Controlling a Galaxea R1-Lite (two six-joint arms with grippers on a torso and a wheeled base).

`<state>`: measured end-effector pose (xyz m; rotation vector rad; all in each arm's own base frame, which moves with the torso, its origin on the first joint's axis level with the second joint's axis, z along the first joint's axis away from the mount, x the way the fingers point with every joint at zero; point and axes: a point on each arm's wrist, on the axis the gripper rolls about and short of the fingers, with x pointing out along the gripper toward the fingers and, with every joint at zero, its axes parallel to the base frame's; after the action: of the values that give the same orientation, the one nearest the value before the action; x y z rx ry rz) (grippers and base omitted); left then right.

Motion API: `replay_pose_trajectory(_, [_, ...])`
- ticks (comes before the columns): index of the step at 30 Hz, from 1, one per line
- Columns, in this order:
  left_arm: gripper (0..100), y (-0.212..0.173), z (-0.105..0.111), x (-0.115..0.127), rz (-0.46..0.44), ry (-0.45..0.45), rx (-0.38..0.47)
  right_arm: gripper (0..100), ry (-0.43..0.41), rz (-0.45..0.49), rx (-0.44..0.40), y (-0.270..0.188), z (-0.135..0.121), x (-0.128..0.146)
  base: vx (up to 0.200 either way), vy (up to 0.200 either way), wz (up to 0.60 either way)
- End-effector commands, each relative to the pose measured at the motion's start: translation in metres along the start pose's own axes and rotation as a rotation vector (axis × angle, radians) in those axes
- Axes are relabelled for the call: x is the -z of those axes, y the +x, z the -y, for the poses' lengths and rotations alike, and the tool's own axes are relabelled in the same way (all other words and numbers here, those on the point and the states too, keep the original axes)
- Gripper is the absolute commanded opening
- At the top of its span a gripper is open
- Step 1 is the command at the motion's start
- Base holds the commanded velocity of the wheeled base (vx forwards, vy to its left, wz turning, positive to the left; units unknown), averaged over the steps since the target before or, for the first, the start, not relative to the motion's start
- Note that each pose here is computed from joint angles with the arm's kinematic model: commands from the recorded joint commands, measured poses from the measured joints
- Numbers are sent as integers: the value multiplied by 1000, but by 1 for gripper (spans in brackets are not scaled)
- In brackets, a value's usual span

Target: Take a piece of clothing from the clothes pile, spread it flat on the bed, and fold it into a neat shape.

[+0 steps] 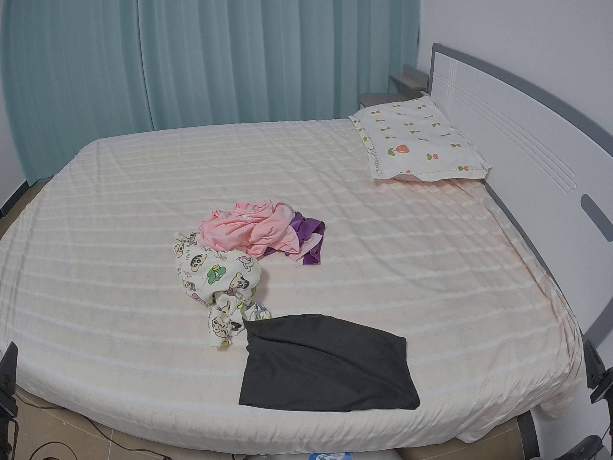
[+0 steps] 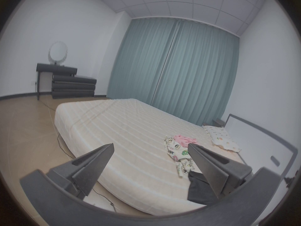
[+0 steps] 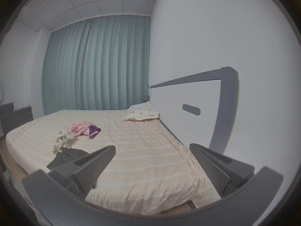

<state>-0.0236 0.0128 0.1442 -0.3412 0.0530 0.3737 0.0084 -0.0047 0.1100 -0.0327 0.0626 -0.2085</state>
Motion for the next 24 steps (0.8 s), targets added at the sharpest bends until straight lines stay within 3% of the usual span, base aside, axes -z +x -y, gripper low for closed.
replay_pose_trajectory(1, [100, -11, -10, 17, 73, 32, -45, 100, -27, 60, 7, -14, 2, 8, 0, 0, 0])
replay_pose_trajectory(7, [100, -9, -17, 44, 79, 145, -79, 100, -86, 34, -15, -25, 3, 28, 0, 0, 0])
replay_pose_trajectory(13, [100, -2, -20, 57, 66, 149, -87, 100, -80, 64, -31, -31, 5, 29, 0, 0, 0])
replay_pose_trajectory(24, [100, 1, -19, 58, 113, 129, -72, 100, -50, 64, 126, -32, 9, 29, 0, 0, 0])
